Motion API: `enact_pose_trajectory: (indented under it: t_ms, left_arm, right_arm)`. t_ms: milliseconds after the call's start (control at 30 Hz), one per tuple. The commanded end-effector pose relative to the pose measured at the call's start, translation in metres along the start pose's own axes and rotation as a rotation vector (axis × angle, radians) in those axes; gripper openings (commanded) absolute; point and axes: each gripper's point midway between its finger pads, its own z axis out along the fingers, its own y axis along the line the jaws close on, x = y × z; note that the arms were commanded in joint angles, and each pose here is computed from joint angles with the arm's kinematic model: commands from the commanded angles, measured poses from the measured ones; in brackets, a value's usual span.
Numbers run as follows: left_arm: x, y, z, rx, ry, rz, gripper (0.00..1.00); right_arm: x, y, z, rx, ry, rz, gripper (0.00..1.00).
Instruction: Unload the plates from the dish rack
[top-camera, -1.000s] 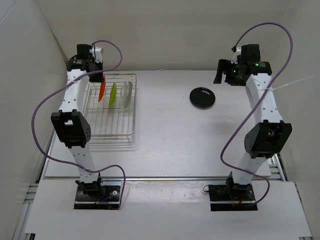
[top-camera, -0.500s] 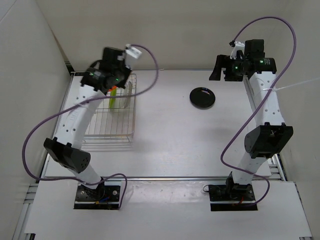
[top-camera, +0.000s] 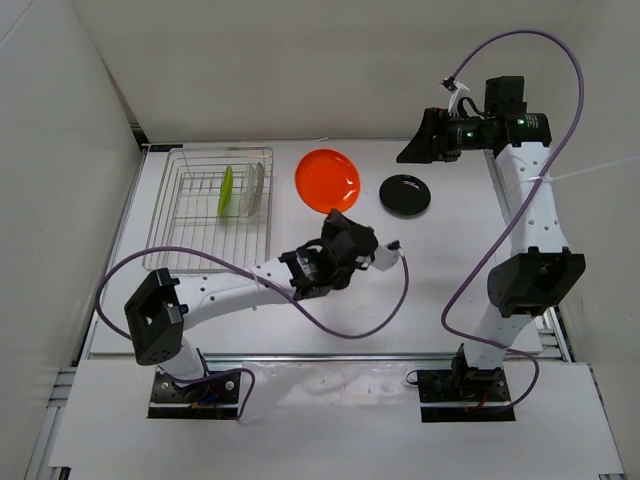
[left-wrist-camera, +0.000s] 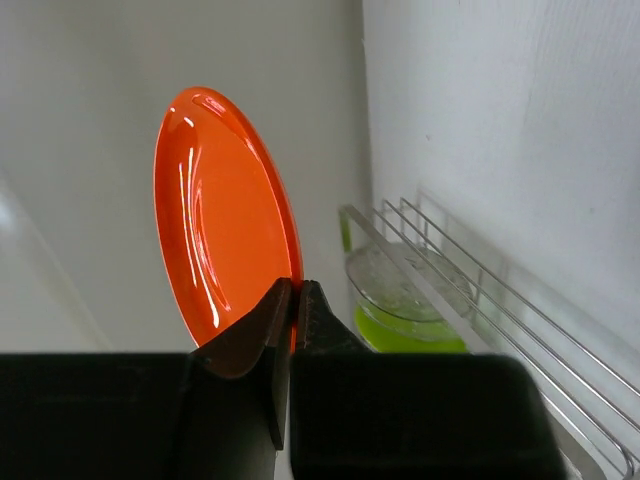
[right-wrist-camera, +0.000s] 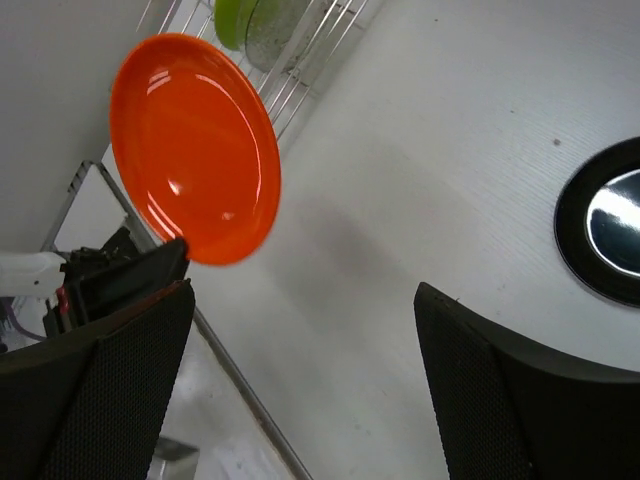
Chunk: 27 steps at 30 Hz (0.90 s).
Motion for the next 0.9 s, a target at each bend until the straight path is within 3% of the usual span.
enact_pose_trajectory:
  t_ms: [0,167,267,333,367,433,500,600,700,733,800,833,867]
  left_arm:
    - [-0.015,0.068,-0.042,-0.235,-0.048,-0.016,0.11]
    - [-0.055,0.060,-0.051,-0.227,-0.125,-0.025,0.11]
    - [-0.062,0.067,-0.056,-0.243,-0.140,-0.035,0.11]
    - [-0.064,0.070,-0.055,-0.245,-0.141,-0.039,0.11]
    - [-0.066,0.070,-0.054,-0.242,-0.140,-0.034,0.11]
    - [-0.068,0.067,-0.052,-0.230,-0.139,-0.042,0.11]
    - [-0.068,0.066,-0.052,-0.220,-0.137,-0.042,0.11]
    - [-0.069,0.062,-0.050,-0.203,-0.134,-0.053,0.11]
    - [-0.066,0.056,-0.044,-0.184,-0.120,-0.054,0.11]
    - [-0.068,0.053,-0.042,-0.179,-0.118,-0.047,0.11]
    - [-0.067,0.053,-0.038,-0.172,-0.107,-0.066,0.11]
    - [-0.067,0.050,-0.032,-0.157,-0.094,-0.070,0.12]
    - [-0.064,0.049,-0.028,-0.145,-0.082,-0.083,0.39]
  right_arm:
    - [0.006,0.040,0.005,-0.070,0.019,-0.129,0.93]
    - [0.023,0.055,0.022,-0.109,0.057,-0.144,0.91]
    - [0.024,0.052,0.025,-0.109,0.064,-0.126,0.84]
    - [0.025,0.051,0.028,-0.124,0.071,-0.118,0.70]
    - [0.025,0.053,0.028,-0.135,0.070,-0.117,0.57]
    - [0.025,0.053,0.028,-0.135,0.070,-0.117,0.41]
    - [0.025,0.054,0.028,-0.135,0.071,-0.108,0.32]
    - [0.025,0.054,0.028,-0.135,0.071,-0.108,0.29]
    - [0.025,0.052,0.028,-0.126,0.071,-0.108,0.11]
    - [0.024,0.055,0.025,-0.126,0.065,-0.115,0.00]
    - [0.029,0.048,0.029,-0.107,0.074,-0.096,0.00]
    - [0.025,0.043,0.028,-0.062,0.062,-0.097,0.00]
    - [0.023,0.035,0.030,-0.026,0.050,-0.096,0.00]
